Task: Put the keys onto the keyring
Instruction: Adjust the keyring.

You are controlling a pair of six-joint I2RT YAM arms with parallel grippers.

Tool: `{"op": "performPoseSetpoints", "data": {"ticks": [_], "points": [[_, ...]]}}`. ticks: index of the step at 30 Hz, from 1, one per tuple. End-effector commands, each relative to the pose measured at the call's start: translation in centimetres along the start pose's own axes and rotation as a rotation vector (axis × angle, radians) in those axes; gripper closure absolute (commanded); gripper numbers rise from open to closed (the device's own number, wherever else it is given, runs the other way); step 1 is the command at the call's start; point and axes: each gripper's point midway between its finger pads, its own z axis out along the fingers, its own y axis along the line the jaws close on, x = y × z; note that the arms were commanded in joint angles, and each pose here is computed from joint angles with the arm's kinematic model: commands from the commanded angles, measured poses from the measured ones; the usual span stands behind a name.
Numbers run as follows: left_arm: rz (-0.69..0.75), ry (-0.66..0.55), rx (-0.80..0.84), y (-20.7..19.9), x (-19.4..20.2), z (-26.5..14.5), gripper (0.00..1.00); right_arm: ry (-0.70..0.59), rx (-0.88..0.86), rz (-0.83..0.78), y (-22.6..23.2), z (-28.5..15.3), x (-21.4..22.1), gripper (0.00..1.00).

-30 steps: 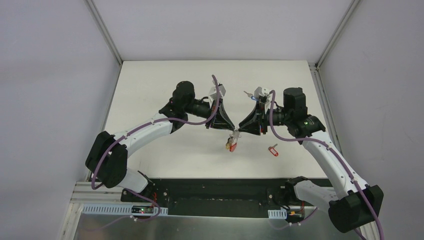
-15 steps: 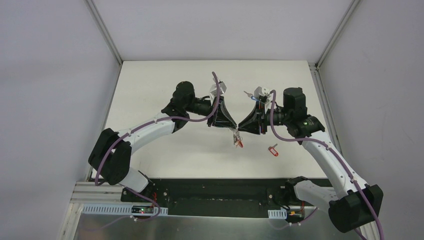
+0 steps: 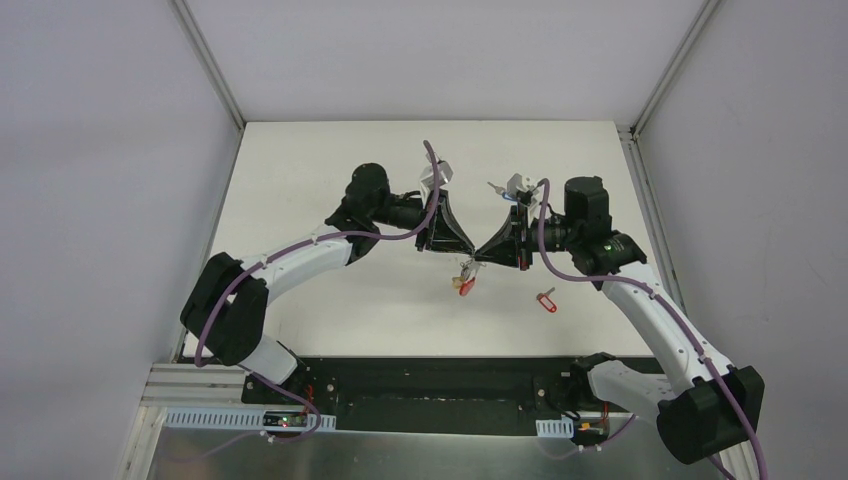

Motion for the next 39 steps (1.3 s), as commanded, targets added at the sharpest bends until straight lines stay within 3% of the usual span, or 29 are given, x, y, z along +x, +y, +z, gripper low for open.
{"op": "performPoseSetpoints", "data": {"ticks": [1, 3, 8, 17, 32, 39], "points": [[0.056, -0.014, -0.024, 0.3, -0.7, -0.1, 1.0, -0.002, 0.041, -0.07, -0.4, -0.3, -1.5, 1.0], [0.076, 0.004, -0.069, 1.0, -0.6, -0.4, 0.99, 0.019, 0.073, -0.082, -0.7, -0.5, -1.7, 1.0], [0.089, 0.158, -0.179, 2.1, 0.9, -1.7, 0.85, 0.104, 0.121, -0.075, -1.3, -0.7, -1.0, 1.0], [0.188, 0.166, -0.192, 2.1, 0.7, -2.0, 0.75, 0.218, 0.131, -0.042, -1.5, 0.6, 0.5, 1.0], [0.242, 0.194, -0.108, 0.7, 1.6, -0.7, 0.77, 0.233, 0.099, -0.006, -1.5, 1.6, 0.8, 1.0], [0.237, 0.197, -0.101, 0.7, 1.7, -0.4, 0.85, 0.233, 0.101, -0.003, -1.5, 1.6, 1.0, 1.0]]}}
